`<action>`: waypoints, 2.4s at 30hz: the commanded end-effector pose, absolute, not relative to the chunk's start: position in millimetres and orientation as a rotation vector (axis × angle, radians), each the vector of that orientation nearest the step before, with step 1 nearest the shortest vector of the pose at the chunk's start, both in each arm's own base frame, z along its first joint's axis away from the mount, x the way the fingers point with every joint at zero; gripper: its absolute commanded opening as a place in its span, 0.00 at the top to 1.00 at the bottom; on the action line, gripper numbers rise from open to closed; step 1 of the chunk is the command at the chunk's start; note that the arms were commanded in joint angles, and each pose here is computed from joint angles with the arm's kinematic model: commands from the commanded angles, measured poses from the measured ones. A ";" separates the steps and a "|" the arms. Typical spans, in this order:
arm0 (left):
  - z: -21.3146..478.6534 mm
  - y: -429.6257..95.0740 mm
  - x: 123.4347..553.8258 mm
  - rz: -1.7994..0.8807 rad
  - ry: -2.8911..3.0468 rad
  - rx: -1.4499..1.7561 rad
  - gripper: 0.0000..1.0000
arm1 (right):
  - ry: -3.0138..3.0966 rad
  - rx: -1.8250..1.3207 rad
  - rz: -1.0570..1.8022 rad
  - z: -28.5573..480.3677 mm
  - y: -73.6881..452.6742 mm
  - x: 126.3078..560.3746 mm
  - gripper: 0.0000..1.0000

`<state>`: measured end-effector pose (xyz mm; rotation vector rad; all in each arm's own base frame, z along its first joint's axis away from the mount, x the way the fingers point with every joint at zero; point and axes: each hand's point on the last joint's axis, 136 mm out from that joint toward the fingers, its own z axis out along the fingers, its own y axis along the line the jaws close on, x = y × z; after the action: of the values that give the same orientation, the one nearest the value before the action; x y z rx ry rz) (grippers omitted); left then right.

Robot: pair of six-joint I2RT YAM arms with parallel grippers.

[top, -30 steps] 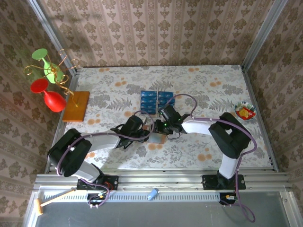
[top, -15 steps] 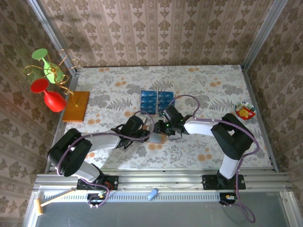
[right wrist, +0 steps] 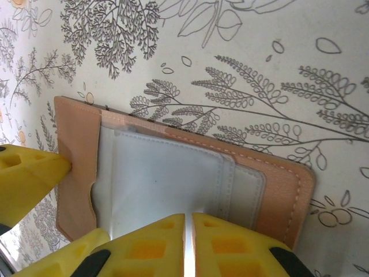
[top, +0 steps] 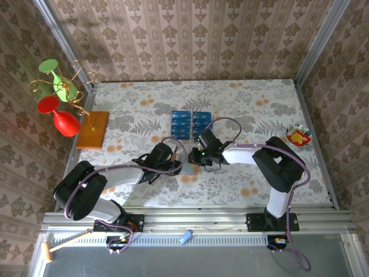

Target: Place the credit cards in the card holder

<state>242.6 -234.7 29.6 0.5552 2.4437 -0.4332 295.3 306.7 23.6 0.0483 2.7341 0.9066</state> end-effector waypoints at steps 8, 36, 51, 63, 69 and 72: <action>28.5 -233.9 233.8 -0.446 2.437 0.572 0.32 | 2.750 0.037 0.945 21.8 325.5 294.6 0.87; 34.8 -240.2 236.2 -0.451 2.384 0.592 0.24 | 2.759 0.020 0.969 19.4 336.2 292.6 0.87; 10.3 -231.5 231.7 -0.388 2.453 0.593 0.42 | 2.671 0.044 0.989 59.6 322.4 305.1 0.60; 9.1 -233.9 231.5 -0.391 2.454 0.592 0.43 | 2.660 0.108 0.968 56.9 300.1 307.4 0.55; 11.8 -235.9 232.2 -0.396 2.448 0.594 0.43 | 2.684 0.069 1.024 49.7 321.8 302.2 0.50; 18.5 -236.9 233.5 -0.402 2.436 0.588 0.41 | 2.685 0.056 1.048 50.6 332.4 301.2 0.50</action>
<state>243.2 -240.2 27.1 0.5647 2.3780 -0.4188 299.7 316.9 45.7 0.0676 2.6924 0.9941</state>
